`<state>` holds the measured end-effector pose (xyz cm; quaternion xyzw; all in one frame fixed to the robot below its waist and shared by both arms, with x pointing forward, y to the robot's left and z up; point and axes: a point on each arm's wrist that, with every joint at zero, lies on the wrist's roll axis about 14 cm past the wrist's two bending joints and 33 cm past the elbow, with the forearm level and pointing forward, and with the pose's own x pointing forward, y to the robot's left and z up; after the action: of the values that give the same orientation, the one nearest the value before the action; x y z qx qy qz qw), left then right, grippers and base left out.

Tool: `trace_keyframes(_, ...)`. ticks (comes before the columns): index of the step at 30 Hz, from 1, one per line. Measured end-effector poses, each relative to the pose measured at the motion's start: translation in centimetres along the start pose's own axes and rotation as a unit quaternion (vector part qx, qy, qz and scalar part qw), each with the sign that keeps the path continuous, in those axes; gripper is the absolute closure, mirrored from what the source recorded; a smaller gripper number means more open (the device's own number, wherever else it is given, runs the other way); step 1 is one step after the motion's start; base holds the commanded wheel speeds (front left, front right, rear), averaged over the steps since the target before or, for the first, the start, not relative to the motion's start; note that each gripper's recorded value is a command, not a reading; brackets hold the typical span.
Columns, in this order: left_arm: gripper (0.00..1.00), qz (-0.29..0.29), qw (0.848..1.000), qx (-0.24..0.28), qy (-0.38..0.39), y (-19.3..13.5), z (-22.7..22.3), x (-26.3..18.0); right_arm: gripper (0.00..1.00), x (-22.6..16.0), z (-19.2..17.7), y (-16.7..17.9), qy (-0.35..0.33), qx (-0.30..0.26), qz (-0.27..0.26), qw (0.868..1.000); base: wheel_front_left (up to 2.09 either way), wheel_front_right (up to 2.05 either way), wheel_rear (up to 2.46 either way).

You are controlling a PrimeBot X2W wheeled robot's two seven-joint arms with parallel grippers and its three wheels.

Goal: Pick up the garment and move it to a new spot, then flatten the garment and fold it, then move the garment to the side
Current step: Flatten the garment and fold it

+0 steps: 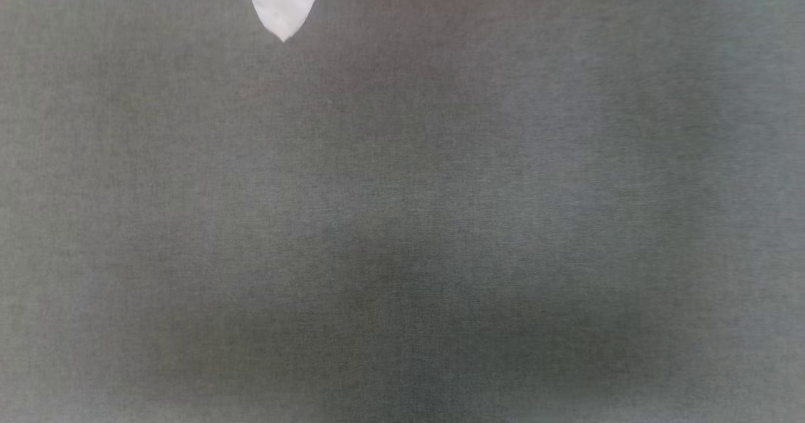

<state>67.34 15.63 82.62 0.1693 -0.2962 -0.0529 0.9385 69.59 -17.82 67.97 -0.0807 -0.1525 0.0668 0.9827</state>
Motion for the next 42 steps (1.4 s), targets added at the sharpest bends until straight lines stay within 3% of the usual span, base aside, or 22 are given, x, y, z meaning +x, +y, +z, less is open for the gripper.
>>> trace_keyframes(5, 1.00, -0.025, 0.996, 0.000, 0.083, -1.3, -6.5, -2.0, 1.00, -0.5, -5.5, 2.4, 0.057, 0.008, 0.018, 0.998, 0.00, 0.00, 0.00)
trace_keyframes(9, 1.00, -0.053, 0.984, -0.014, 0.167, -2.3, -10.8, -4.9, 1.00, -2.1, -8.6, 4.4, 0.108, 0.002, 0.043, 0.993, 0.00, 0.00, 0.00)
trace_keyframes(18, 1.00, -0.100, 0.921, -0.064, 0.371, -5.0, -17.6, -14.8, 1.00, -8.0, -12.7, 9.2, 0.214, 0.043, 0.095, 0.971, 0.00, 0.00, 0.00)
trace_keyframes(22, 1.00, -0.134, 0.888, -0.087, 0.432, -7.1, -18.2, -19.5, 1.00, -10.8, -12.9, 10.0, 0.240, 0.056, 0.117, 0.962, 0.00, 0.00, 0.00)
trace_keyframes(28, 1.00, -0.159, 0.845, -0.113, 0.497, -7.5, -18.4, -26.1, 1.00, -14.6, -12.7, 8.8, 0.265, 0.075, 0.131, 0.952, 0.00, 0.00, 0.00)
trace_keyframes(37, 1.00, -0.154, 0.788, -0.154, 0.576, -8.3, -15.9, -37.4, 1.00, -22.2, -13.3, 6.6, 0.313, 0.104, 0.141, 0.934, 0.00, 0.00, 0.00)
trace_keyframes(42, 1.00, -0.141, 0.748, -0.185, 0.622, -9.0, -12.8, -44.2, 1.00, -27.0, -13.9, 6.8, 0.348, 0.122, 0.154, 0.916, 0.00, 0.00, 0.00)
